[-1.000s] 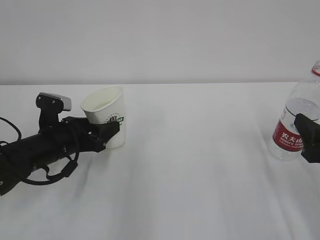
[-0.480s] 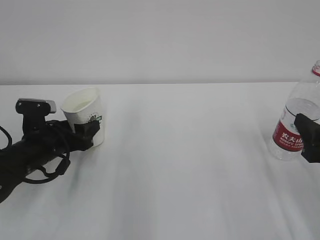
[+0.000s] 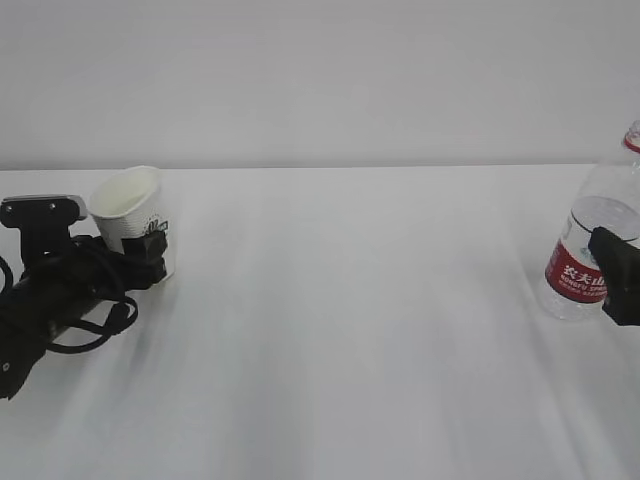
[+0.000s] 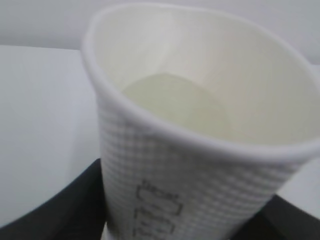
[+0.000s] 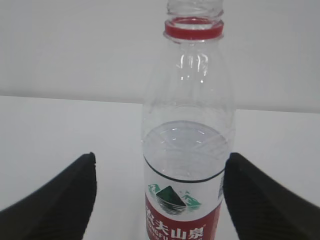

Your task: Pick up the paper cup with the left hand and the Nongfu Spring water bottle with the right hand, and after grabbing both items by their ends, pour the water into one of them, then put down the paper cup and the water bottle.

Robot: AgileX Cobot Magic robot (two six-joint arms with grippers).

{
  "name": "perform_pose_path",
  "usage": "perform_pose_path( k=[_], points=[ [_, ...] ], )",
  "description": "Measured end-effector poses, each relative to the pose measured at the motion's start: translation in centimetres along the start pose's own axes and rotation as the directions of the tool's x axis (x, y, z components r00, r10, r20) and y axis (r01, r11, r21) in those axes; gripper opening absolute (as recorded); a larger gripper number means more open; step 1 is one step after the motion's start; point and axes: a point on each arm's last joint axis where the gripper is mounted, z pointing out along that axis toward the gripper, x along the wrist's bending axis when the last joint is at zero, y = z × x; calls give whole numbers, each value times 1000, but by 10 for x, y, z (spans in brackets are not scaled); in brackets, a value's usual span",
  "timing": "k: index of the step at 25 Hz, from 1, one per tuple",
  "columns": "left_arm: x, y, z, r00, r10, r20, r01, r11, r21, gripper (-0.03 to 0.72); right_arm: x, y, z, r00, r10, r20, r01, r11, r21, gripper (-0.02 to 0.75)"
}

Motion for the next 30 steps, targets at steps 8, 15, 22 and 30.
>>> perform_pose_path(
  k=[8,15,22,30],
  points=[
    [4,1,0,999,-3,-47,2,1000,-10,480,0,0,0,1000,0,0,0,1000,-2,593],
    [5,0,-1,999,-2,-49,2,1000,-9,480,0,0,0,1000,2,0,-2,1000,-2,593],
    [6,-2,-9,999,1,-54,-2,1000,-8,480,0,0,0,1000,2,0,-2,1000,-2,593],
    [6,-2,-9,998,0,-56,-1,1000,-9,480,0,0,0,1000,2,0,-2,1000,-2,593]
  ],
)
